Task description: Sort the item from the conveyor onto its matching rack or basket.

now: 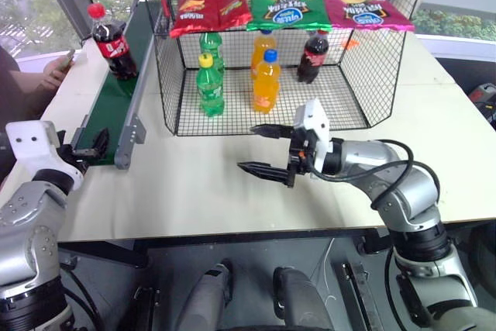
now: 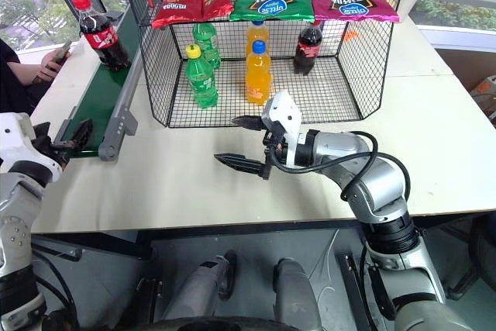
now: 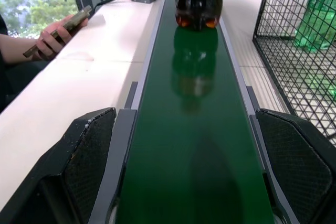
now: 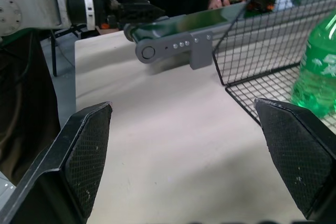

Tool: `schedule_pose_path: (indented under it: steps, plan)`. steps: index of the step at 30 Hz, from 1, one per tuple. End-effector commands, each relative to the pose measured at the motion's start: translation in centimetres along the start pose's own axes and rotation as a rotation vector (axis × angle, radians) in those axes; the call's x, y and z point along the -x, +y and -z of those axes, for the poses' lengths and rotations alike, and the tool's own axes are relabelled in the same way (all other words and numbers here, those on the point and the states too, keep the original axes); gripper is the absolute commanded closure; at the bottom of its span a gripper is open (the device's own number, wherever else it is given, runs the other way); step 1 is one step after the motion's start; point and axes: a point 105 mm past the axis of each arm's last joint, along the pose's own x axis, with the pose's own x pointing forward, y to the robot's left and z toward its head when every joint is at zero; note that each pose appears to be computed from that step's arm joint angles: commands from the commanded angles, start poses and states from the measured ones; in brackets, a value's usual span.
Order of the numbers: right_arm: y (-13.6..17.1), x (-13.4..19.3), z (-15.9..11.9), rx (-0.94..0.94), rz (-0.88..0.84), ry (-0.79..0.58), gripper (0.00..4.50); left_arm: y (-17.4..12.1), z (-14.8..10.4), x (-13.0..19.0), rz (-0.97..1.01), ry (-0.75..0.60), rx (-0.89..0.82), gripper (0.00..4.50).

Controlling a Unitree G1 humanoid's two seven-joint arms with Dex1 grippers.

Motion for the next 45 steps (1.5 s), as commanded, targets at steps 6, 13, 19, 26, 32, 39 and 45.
schedule_pose_path:
  steps: [6, 13, 19, 26, 32, 39, 45]
  plan:
    - [-0.1, 0.2, -0.8, 0.036, 0.014, -0.025, 0.04, -0.5, -1.6, -0.6, 0.017, -0.063, -0.012, 0.0]
    - [-0.1, 0.3, -1.0, 0.037, 0.014, -0.02, 0.04, -0.7, -1.5, -0.7, 0.025, -0.065, -0.026, 0.0]
    - [-0.1, 0.4, -1.1, 0.039, 0.015, -0.016, 0.04, -0.9, -1.5, -0.9, 0.03, -0.069, -0.032, 0.0]
    - [-0.1, 0.5, -1.1, 0.041, 0.021, -0.009, 0.04, -1.3, -1.5, -1.1, 0.041, -0.073, -0.044, 0.0]
    - [-0.3, 0.6, -1.0, 0.039, 0.037, -0.003, 0.0, -1.8, -1.1, -1.1, 0.1, -0.083, -0.049, 0.53]
    - [-0.4, 0.8, -0.9, 0.042, 0.045, 0.006, 0.0, -2.4, -1.8, -0.8, 0.165, -0.096, -0.005, 1.67]
    - [-0.4, 0.8, -2.1, 0.055, 0.044, -0.02, 0.0, -4.5, -4.9, -1.0, 0.316, -0.142, 0.008, 1.67]
